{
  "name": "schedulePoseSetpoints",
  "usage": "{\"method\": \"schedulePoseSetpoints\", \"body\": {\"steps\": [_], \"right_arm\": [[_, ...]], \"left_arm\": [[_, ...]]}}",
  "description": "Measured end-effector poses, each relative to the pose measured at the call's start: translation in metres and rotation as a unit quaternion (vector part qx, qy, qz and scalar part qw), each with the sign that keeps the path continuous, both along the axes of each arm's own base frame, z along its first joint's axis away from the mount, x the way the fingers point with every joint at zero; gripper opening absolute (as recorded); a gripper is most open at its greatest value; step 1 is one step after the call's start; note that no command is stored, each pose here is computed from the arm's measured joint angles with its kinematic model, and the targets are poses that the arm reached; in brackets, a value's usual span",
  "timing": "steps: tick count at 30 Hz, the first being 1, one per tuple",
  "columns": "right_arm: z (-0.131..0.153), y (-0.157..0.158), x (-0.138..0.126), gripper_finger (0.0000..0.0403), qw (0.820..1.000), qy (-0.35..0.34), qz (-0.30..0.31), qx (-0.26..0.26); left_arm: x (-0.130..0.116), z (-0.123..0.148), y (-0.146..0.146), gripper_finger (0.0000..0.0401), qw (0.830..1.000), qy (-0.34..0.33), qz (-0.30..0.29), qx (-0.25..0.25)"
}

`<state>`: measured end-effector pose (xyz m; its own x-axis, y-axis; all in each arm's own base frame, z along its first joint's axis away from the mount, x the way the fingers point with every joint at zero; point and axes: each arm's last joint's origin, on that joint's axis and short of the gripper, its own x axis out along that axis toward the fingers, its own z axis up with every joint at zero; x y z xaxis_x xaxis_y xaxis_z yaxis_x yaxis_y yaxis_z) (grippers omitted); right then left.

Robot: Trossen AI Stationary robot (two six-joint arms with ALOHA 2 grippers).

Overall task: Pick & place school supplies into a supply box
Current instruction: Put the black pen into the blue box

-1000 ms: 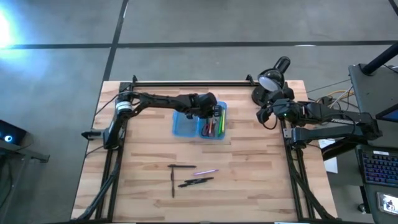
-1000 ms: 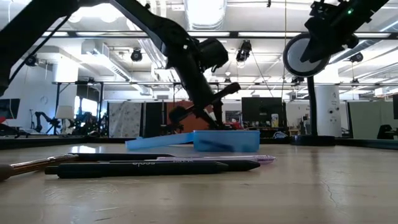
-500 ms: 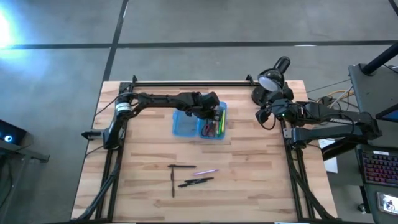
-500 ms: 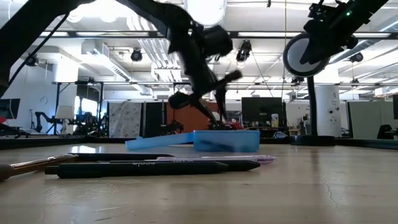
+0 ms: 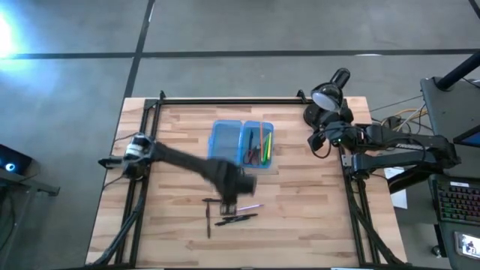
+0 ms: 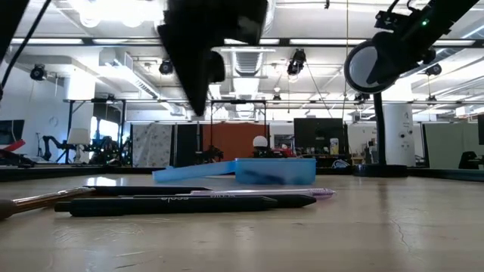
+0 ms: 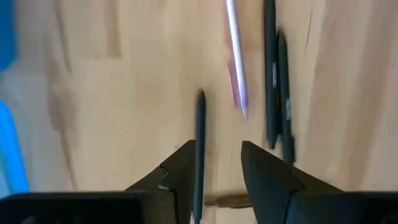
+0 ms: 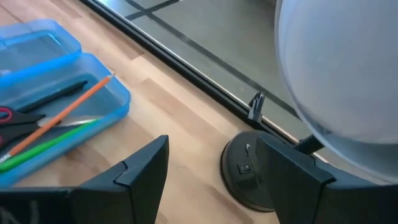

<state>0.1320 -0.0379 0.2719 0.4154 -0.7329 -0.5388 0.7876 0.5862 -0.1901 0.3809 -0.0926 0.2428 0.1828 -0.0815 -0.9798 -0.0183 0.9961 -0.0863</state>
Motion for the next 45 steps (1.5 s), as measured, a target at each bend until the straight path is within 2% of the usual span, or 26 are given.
{"method": "schedulePoseSetpoints", "body": {"steps": [2, 10, 18, 25, 29, 33, 38, 41, 45], "right_arm": [[-0.003, 0.000, 0.000, 0.0231, 1.000, 0.006, 0.000, 0.001], [-0.008, 0.000, 0.000, 0.0231, 1.000, 0.012, 0.000, 0.002], [-0.008, 0.000, 0.000, 0.0231, 1.000, 0.009, -0.002, 0.003], [-0.008, 0.000, 0.000, 0.0231, 1.000, 0.007, -0.003, 0.004], [-0.008, 0.000, 0.000, 0.0231, 1.000, 0.007, -0.004, 0.005], [-0.008, 0.000, 0.000, 0.0231, 1.000, 0.007, -0.004, 0.005], [-0.008, 0.000, 0.000, 0.0231, 1.000, 0.006, -0.004, 0.005], [-0.008, 0.000, 0.000, 0.0231, 1.000, 0.006, -0.004, 0.005], [-0.008, 0.000, -0.001, 0.0231, 1.000, -0.004, -0.011, 0.010]], "left_arm": [[-0.003, -0.009, -0.010, 0.0110, 1.000, -0.002, 0.010, 0.019], [-0.009, -0.045, -0.014, 0.0110, 0.995, -0.004, 0.097, 0.002], [-0.020, -0.065, -0.014, 0.0110, 0.996, 0.027, 0.084, 0.006], [-0.026, -0.083, -0.014, 0.0110, 0.998, 0.029, 0.064, -0.008], [-0.030, -0.091, -0.010, 0.0108, 0.997, 0.032, 0.071, -0.022], [-0.031, -0.095, -0.008, 0.0085, 0.997, 0.035, 0.071, -0.021], [-0.030, -0.096, -0.003, 0.0026, 0.998, 0.024, 0.064, 0.002], [-0.027, -0.096, 0.003, 0.0012, 0.995, 0.025, 0.099, -0.013], [-0.023, -0.094, 0.014, 0.0012, 0.978, 0.041, 0.198, -0.060]]}}
